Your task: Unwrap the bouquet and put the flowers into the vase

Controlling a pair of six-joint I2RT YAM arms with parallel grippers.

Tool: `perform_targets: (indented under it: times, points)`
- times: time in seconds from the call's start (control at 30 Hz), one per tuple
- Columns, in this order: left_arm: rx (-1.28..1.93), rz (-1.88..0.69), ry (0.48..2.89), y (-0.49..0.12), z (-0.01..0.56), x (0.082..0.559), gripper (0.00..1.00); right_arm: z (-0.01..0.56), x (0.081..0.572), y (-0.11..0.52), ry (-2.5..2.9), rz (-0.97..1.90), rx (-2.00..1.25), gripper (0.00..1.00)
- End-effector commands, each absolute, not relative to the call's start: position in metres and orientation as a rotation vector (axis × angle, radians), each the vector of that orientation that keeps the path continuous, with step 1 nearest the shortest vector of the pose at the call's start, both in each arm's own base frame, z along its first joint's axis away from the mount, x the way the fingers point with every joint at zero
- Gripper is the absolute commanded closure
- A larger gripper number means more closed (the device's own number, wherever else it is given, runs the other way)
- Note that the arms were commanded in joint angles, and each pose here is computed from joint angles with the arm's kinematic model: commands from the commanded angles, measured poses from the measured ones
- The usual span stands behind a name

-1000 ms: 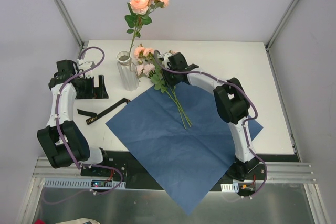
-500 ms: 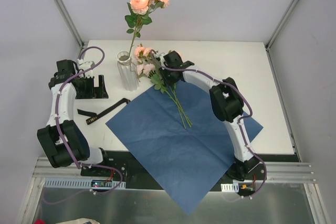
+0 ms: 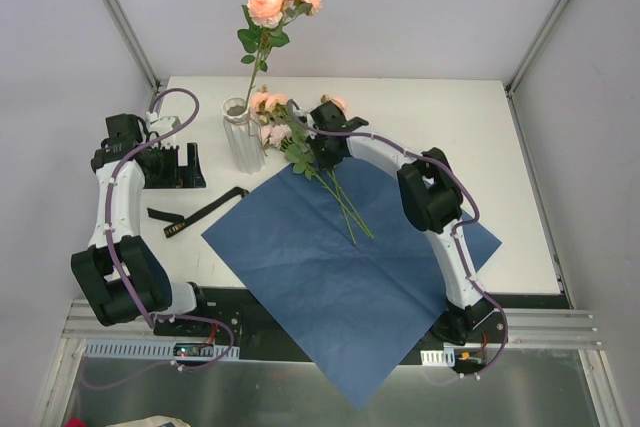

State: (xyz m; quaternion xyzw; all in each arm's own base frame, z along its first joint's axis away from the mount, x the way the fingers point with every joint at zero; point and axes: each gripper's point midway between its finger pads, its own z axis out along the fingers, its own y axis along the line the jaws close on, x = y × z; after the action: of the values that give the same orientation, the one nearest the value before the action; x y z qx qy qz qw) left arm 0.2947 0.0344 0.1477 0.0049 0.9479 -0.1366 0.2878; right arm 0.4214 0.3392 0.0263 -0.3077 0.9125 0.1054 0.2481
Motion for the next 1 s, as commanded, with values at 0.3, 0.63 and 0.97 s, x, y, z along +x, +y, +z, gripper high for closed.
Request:
perform_targets:
  times: [0.3,0.63,0.97]
  points:
    - [0.061,-0.340,2.464,0.034,0.176,0.293,0.01,0.154,0.441,0.312,2.278,0.380,-0.553,0.99]
    - [0.051,-0.358,2.428,0.030,0.194,0.294,0.01,0.268,0.410,0.242,2.035,0.488,-0.161,0.99]
    - [0.022,-0.396,2.395,0.024,0.213,0.295,0.01,0.428,0.356,0.186,1.394,0.647,0.106,0.99]
